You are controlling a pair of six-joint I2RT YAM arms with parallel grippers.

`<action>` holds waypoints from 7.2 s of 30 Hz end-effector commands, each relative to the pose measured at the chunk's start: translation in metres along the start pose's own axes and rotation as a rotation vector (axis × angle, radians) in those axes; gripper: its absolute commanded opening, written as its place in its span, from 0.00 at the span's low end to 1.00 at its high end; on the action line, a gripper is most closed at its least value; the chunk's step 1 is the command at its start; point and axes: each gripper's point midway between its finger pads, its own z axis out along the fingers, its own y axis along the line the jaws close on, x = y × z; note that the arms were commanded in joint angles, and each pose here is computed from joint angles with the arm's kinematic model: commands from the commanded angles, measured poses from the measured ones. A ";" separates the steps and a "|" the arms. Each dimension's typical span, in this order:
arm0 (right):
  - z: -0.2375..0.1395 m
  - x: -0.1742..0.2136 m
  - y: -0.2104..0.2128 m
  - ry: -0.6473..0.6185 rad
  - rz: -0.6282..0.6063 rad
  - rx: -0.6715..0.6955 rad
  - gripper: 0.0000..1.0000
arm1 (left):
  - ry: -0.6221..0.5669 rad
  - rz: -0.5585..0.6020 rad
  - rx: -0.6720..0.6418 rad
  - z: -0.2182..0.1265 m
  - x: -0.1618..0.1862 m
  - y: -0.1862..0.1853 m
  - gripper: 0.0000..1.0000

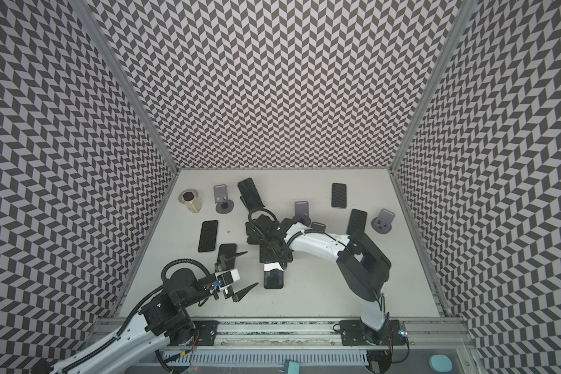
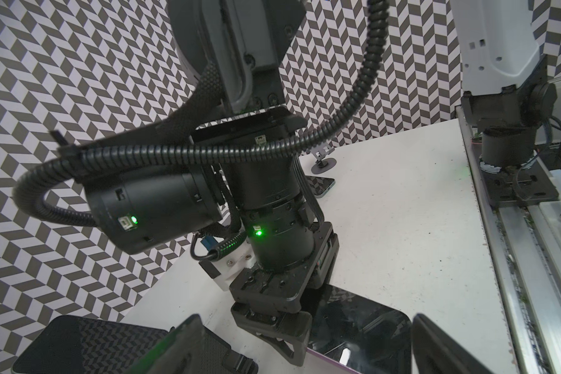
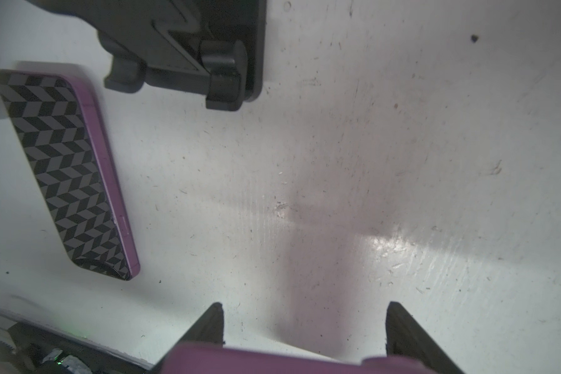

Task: Remove the phone from the phone stand
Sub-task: 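Lower the purple-edged phone flat onto the table with the right gripper, then open the right gripper and release the phone on the table, then raise the right gripper off the phone while the left gripper lifts away, then reach the left gripper to a teal-edged phone while the right nears grey stands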

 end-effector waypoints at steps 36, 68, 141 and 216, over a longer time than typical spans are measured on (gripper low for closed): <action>0.024 -0.009 -0.033 0.096 0.147 0.124 0.59 | 0.372 -0.030 0.155 0.016 0.072 -0.029 1.00; 0.040 -0.005 -0.054 0.125 0.215 0.240 0.73 | 0.305 -0.045 0.106 0.017 0.062 -0.023 1.00; -0.205 -0.096 0.020 -0.538 -0.091 -0.139 0.95 | 0.181 -0.323 -0.525 -0.017 -0.049 0.126 1.00; -0.221 -0.115 0.027 -0.547 -0.387 -0.673 0.84 | 0.784 -1.037 -1.254 0.124 0.166 0.332 1.00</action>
